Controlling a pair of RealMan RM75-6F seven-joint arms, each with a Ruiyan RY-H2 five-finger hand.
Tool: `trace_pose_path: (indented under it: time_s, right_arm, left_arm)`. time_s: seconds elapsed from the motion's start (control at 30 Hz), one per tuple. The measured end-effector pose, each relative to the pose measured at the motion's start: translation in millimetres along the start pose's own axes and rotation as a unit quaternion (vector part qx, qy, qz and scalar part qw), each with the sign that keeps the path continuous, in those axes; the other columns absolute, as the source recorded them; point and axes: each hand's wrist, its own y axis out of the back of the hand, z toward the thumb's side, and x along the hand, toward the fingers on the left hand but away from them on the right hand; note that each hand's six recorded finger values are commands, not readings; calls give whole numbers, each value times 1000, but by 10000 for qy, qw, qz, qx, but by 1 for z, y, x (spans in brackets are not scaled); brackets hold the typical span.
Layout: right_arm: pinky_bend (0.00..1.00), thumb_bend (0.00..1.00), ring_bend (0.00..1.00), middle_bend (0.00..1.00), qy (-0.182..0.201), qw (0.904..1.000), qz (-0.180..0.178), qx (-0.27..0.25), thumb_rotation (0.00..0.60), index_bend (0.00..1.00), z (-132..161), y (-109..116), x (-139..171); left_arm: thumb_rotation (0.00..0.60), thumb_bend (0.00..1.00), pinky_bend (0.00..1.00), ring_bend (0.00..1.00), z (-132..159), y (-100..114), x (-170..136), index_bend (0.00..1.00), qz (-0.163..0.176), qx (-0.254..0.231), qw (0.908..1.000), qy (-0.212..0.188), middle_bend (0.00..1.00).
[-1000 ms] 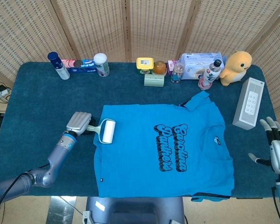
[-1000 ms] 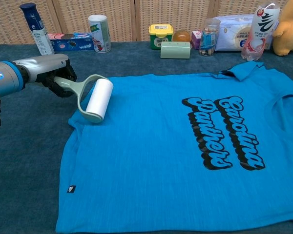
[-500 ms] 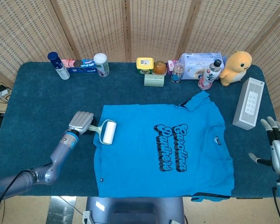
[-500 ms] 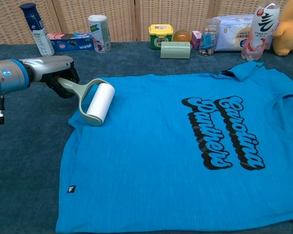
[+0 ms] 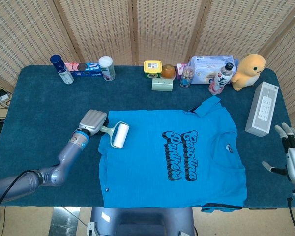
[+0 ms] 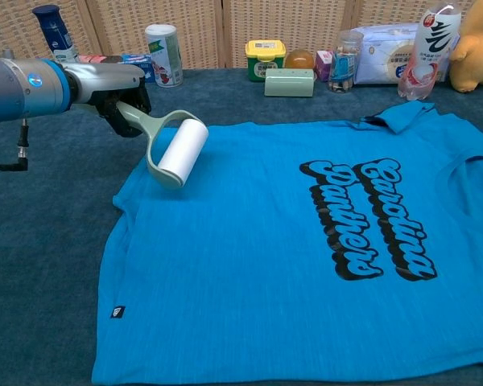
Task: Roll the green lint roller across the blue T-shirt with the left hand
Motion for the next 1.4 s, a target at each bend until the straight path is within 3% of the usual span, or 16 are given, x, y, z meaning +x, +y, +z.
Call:
trace_pose_path:
  time_s: [0.23,0.5,0.87,1.4]
  right_arm:
    - [0,0,0,0,-24,10000,-13,-78,600,72,-2,3,0]
    - [0,0,0,0,-30,9999,63,-156,600,72,-5,1,-2]
    - [0,0,0,0,-26,9998,101,-189,600,72,-6,0,-3]
    - [0,0,0,0,-58,9997,98,-219,600,72,-7,1,-4]
  left_arm:
    - [600,897,980,840,25,4,13,1000,-78,118,9998,-103,928]
    - [600,896,981,840,21,-5,22,1000,-361,-128,9990,249,928]
    - [600,898,980,840,5,-5,22,1000,-372,-175,9978,519,927]
    - [600,897,980,840,25,-15,34,1000,-454,-119,9977,489,928]
